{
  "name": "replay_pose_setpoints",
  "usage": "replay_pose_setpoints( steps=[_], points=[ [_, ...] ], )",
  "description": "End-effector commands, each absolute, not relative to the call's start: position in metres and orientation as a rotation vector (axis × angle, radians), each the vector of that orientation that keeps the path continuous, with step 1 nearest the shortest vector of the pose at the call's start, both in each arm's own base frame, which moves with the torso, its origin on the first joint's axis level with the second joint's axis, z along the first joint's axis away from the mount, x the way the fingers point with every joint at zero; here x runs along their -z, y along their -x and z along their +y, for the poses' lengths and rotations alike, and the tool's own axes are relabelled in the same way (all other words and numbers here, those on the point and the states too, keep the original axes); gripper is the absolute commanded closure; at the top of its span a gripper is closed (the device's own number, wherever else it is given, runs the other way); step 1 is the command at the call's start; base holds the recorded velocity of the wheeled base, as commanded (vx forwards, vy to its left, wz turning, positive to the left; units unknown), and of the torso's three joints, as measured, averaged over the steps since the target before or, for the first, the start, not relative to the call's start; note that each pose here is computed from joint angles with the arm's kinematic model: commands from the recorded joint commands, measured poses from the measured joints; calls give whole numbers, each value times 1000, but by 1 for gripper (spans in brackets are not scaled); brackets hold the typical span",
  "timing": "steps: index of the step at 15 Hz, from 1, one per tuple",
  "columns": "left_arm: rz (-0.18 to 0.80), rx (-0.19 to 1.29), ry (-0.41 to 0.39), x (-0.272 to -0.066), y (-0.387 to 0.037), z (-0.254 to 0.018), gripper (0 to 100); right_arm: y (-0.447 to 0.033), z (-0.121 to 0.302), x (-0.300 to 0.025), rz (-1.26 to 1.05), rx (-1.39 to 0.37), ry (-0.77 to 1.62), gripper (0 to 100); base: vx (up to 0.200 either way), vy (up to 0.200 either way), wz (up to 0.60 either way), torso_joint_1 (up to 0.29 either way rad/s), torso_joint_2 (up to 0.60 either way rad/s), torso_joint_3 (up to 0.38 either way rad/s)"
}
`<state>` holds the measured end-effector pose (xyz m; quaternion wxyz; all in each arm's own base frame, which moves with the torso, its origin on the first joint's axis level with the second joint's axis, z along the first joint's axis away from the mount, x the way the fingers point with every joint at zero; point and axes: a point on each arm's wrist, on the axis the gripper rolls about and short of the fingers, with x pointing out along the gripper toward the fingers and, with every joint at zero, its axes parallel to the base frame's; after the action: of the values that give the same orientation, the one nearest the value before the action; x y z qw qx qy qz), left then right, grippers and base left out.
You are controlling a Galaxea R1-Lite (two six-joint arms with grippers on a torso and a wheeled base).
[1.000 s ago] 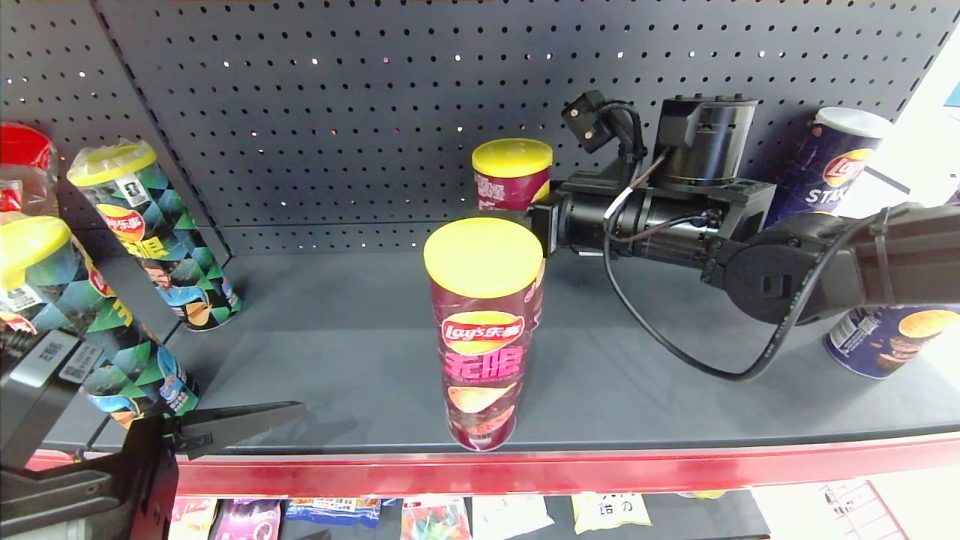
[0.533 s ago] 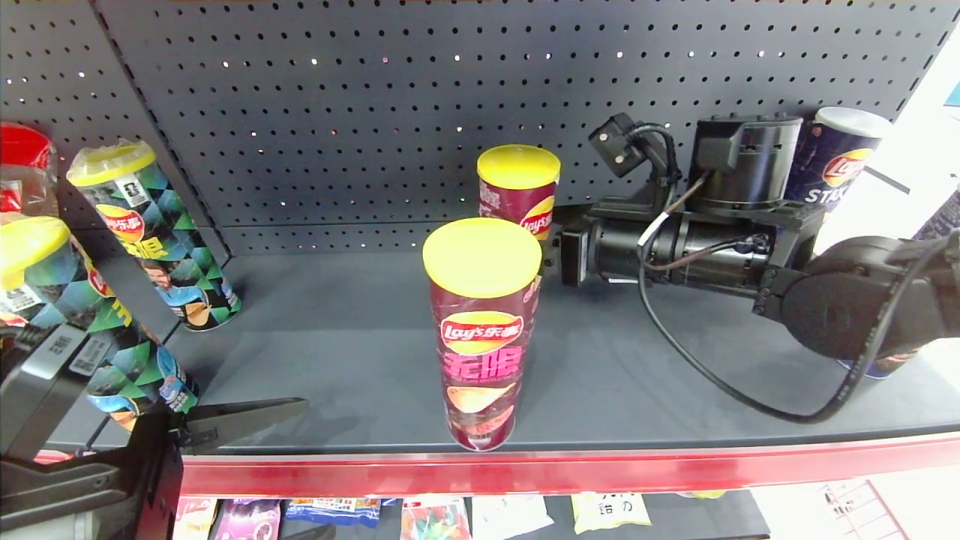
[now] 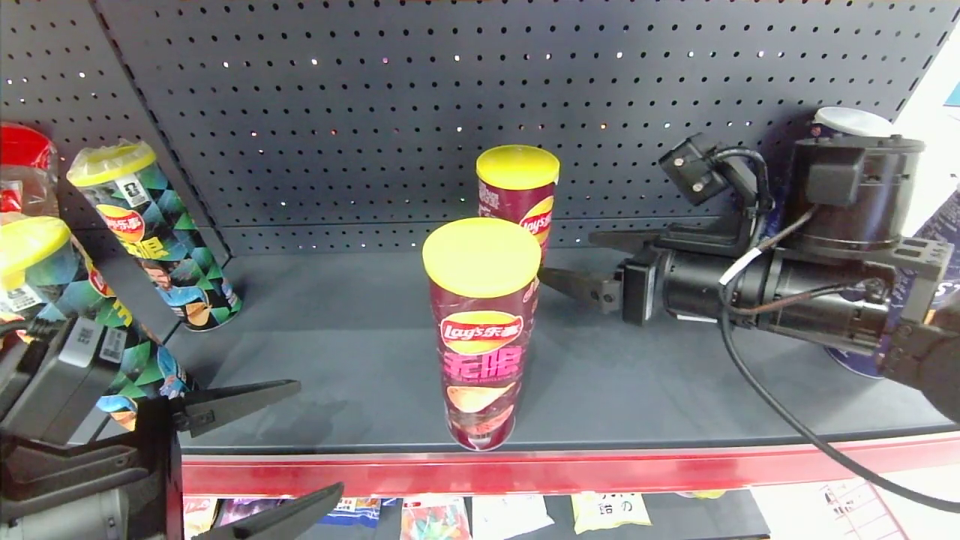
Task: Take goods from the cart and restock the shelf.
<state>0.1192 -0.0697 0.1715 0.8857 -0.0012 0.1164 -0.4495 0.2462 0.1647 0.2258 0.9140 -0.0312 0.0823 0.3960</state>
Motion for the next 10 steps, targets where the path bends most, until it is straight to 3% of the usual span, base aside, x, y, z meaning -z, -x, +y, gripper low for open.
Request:
replay_pose_setpoints(
  steps=[1,5,7,10],
  points=[
    [270,923,-14,-169,-130,-75,0,-211,139,-239,119,-762,60,0,0,0,0,0,0,0],
    [274,878,-101,-170,-155,-86,0,-163,109,-228,118,-741,63,0,0,0,0,0,0,0],
    [275,865,-200,-164,-167,-91,0,-144,96,-222,112,-735,62,0,0,0,0,0,0,0],
    [300,841,-286,-155,-182,-98,0,-134,87,-226,74,-711,54,0,0,0,0,0,0,0]
  ],
)
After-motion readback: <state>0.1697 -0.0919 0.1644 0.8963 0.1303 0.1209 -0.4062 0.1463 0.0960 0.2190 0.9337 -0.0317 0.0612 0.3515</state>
